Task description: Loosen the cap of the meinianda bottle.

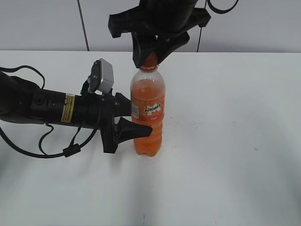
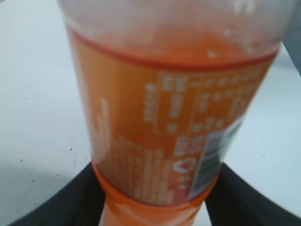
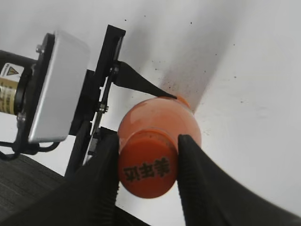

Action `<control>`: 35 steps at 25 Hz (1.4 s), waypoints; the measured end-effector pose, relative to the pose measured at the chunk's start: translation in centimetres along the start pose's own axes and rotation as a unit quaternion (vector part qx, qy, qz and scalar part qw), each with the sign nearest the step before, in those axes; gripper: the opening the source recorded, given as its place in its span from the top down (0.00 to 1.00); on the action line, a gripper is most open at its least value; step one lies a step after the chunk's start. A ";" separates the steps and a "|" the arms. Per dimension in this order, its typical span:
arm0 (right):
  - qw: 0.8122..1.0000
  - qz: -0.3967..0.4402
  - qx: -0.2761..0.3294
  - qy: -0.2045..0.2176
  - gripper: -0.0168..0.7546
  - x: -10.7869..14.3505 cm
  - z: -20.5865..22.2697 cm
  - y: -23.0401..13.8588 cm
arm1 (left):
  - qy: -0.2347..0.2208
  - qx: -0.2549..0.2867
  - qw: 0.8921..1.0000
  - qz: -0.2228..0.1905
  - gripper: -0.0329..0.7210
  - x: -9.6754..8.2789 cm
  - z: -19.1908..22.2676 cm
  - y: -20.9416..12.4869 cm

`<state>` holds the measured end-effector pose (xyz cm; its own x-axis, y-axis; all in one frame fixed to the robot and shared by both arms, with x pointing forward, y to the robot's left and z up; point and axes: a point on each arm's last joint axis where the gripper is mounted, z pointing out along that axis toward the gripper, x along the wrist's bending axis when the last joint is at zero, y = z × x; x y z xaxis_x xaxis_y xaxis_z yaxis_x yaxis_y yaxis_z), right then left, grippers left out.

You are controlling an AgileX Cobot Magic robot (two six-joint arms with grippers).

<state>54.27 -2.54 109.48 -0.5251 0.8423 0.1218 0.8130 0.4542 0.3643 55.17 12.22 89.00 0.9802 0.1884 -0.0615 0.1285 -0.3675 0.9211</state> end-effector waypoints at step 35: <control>0.683 -0.730 0.005 0.002 0.62 0.0 -0.5 -0.2 | -0.003 0.000 1.000 0.003 0.44 -0.1 0.0 0.0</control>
<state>53.97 -2.82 109.83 -0.7787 -0.5126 -0.3618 -0.5775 0.8110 0.0939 55.12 12.19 89.00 0.9817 0.1815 -0.0582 0.1228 -0.3684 0.9215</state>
